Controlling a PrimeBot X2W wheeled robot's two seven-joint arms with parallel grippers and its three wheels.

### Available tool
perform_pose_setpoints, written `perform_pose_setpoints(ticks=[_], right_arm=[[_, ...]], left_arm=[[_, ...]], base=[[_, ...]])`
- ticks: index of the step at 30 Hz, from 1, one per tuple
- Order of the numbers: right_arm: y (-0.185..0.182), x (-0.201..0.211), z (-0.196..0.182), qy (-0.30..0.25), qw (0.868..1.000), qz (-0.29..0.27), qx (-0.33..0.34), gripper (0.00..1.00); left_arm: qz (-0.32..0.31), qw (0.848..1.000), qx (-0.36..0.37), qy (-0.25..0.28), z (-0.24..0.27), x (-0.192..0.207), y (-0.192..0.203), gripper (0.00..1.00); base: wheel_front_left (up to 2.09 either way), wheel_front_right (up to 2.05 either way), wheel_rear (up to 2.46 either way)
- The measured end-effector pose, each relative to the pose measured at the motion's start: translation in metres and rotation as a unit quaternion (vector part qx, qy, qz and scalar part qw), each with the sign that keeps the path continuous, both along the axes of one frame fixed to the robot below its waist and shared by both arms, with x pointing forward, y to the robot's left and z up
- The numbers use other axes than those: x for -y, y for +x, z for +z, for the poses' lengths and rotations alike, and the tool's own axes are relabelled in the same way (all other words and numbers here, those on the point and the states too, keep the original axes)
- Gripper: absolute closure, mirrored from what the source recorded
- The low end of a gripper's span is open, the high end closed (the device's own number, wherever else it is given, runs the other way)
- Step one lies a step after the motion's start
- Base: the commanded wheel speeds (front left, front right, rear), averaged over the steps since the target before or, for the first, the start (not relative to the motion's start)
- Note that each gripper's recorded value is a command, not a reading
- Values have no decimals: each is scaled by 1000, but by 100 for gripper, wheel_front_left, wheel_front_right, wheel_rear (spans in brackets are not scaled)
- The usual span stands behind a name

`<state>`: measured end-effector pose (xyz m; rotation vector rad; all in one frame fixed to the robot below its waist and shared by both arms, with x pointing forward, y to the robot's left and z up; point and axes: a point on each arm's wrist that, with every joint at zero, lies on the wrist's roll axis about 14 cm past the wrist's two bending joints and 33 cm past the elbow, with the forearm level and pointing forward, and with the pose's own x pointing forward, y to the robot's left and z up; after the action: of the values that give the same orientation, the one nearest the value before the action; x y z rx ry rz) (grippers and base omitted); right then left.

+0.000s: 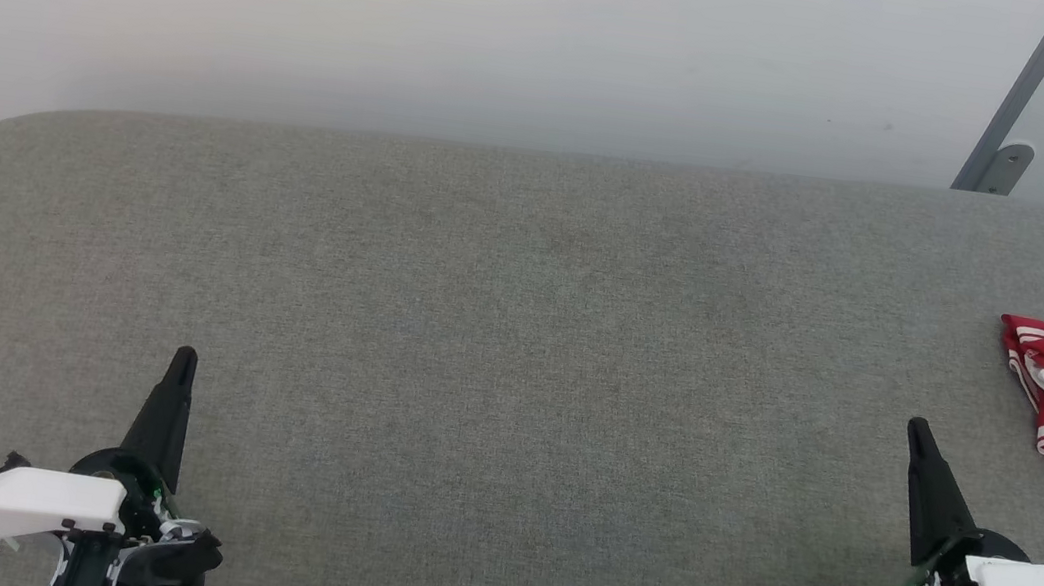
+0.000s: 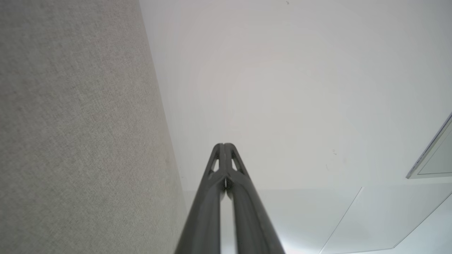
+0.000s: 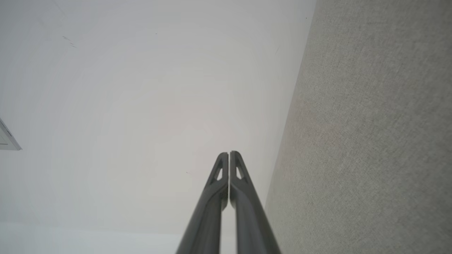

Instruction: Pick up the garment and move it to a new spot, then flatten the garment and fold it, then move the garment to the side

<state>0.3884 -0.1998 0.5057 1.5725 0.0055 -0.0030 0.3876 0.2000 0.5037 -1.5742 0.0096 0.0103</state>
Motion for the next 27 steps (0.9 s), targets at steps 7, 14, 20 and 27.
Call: perform_pose_setpoints(ticks=[7,14,20,27], right_arm=[[0,0,0,0,1000,0,0,100],[0,0,0,0,1000,0,0,100],[0,0,0,0,1000,0,0,100],[0,0,0,0,1000,0,0,100]], left_arm=[[0,1000,0,0,0,0,0,100],[0,1000,0,0,0,0,0,100],[0,1000,0,0,0,0,0,100],[0,1000,0,0,0,0,0,100]], base=[[0,0,0],[0,0,0],[0,0,0],[0,0,0]])
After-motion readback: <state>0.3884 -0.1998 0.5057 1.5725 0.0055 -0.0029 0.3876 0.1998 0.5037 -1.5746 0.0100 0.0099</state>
